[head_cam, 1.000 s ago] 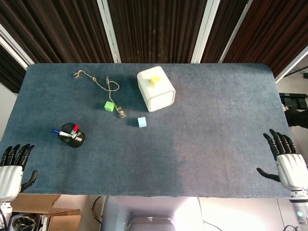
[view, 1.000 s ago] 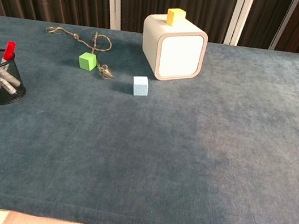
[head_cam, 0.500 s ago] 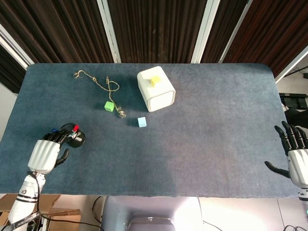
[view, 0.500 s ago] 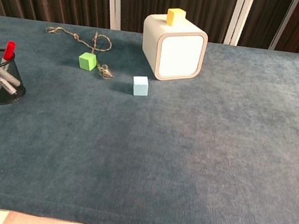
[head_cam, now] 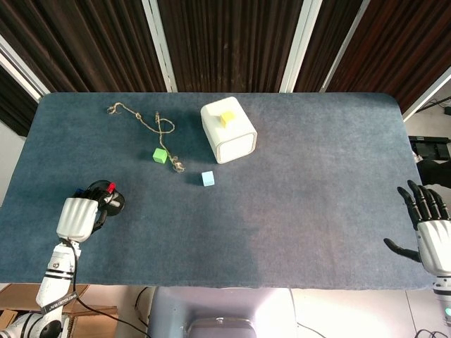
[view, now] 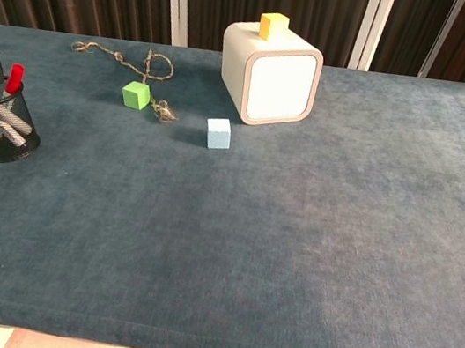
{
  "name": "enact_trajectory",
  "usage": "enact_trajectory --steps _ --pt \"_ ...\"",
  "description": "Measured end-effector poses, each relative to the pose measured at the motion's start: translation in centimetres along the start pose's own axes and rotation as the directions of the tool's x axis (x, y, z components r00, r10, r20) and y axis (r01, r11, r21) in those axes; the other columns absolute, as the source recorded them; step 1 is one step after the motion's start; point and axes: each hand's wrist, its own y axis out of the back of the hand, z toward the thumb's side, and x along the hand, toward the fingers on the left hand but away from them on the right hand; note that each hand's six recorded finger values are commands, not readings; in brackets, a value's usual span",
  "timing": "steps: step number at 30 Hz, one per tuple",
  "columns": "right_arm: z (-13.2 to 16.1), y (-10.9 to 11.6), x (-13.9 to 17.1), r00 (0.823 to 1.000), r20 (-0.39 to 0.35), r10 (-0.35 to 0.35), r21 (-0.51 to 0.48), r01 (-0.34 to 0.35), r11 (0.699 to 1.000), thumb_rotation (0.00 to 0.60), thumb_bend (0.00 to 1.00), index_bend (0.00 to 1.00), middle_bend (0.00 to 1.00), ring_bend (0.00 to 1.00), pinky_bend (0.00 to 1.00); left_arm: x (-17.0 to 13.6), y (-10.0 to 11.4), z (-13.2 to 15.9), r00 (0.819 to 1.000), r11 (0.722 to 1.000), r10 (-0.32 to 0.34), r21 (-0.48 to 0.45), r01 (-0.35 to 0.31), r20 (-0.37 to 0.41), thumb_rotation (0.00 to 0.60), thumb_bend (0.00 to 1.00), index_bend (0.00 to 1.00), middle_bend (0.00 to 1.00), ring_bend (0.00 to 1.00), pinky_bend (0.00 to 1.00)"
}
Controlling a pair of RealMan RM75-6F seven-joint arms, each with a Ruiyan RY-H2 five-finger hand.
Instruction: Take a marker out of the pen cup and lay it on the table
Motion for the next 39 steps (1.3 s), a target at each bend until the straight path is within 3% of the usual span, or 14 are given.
enact_trajectory --steps 15,24,34,39 --pt "-0.3 -0.2 0.3 1.000 0.012 0.008 -0.004 -0.008 1.000 0.600 0.05 0.00 0.10 0.00 0.19 0.6 -0.9 -0.9 1.000 1.000 -0.006 0.019 0.006 -0.014 0.600 0.48 0.49 0.49 0.54 0.51" --pt "-0.5 -0.4 0.4 1.000 0.019 0.013 -0.011 -0.013 1.000 0.600 0.05 0.00 0.10 0.00 0.19 0.9 -0.5 -0.8 1.000 1.000 0.013 -0.002 -0.013 -0.004 0.600 0.54 0.63 0.74 0.72 0.56" --pt "-0.5 -0.4 0.4 1.000 0.020 0.014 -0.013 -0.014 1.000 0.600 0.05 0.00 0.10 0.00 0.19 0.4 2.5 -0.6 0.995 0.995 0.099 -0.030 -0.098 0.025 0.600 0.55 0.67 0.77 0.74 0.57" --pt "-0.5 -0.3 0.4 1.000 0.019 0.011 -0.012 -0.011 1.000 0.600 0.05 0.00 0.10 0.00 0.19 -0.2 5.7 0.2 0.978 0.978 0.201 -0.057 -0.198 0.048 0.600 0.55 0.67 0.77 0.74 0.58"
